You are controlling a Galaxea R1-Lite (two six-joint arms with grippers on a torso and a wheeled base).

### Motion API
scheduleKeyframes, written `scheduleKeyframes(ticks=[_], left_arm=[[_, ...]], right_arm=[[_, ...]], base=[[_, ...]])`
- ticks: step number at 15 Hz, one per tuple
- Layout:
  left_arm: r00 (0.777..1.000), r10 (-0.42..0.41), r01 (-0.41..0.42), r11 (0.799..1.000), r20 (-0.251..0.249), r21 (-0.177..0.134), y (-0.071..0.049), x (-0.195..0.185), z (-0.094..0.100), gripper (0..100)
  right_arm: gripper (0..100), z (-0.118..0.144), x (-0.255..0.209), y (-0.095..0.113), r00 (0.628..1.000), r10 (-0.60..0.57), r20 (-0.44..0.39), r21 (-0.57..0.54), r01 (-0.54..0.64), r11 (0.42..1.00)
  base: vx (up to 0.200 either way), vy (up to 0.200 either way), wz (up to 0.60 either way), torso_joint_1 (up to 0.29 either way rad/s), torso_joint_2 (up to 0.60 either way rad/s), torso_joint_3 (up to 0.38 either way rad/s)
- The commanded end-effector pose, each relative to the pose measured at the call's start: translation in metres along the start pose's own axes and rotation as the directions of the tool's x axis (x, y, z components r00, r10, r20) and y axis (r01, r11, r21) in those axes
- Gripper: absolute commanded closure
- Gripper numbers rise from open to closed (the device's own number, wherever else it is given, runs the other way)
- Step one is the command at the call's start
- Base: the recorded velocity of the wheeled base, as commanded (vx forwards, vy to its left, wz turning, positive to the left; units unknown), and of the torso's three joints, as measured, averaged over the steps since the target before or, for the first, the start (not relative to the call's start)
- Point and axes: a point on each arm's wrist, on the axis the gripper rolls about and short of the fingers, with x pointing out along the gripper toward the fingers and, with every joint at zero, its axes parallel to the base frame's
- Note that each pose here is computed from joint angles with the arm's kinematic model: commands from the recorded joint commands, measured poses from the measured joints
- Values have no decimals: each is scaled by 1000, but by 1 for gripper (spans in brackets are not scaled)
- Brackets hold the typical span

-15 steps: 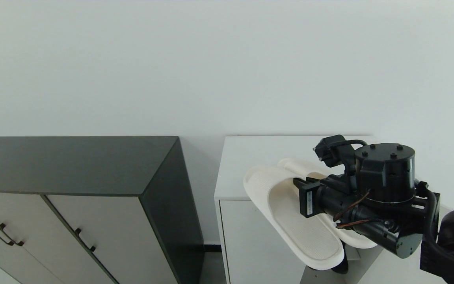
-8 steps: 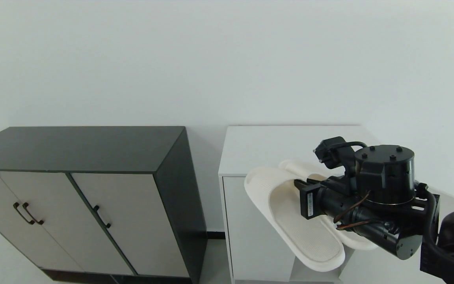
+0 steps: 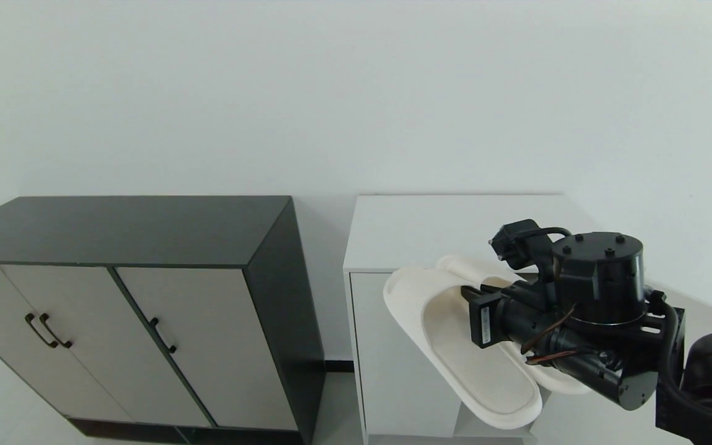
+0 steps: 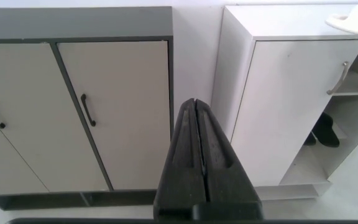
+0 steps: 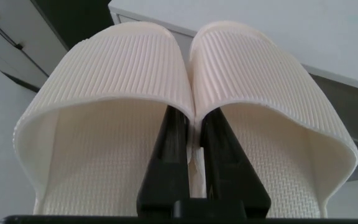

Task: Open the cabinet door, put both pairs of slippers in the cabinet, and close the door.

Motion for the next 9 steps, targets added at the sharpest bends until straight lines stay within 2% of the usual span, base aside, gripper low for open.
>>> scheduleKeyframes(ticks=[1,9], left_arm=[[1000,-2,2,1000,-1,0,0,0,0,100],[1000,-1,1,1000,-1,1,0,0,0,100]], right_arm=[[100,-1,1,0,1000,1,-3,-2,-1,1000],[100,-5,4,1,1000,-3,-18,-9,3,1000]], base=[[0,0,0,0,0,0],[0,0,0,0,0,0]])
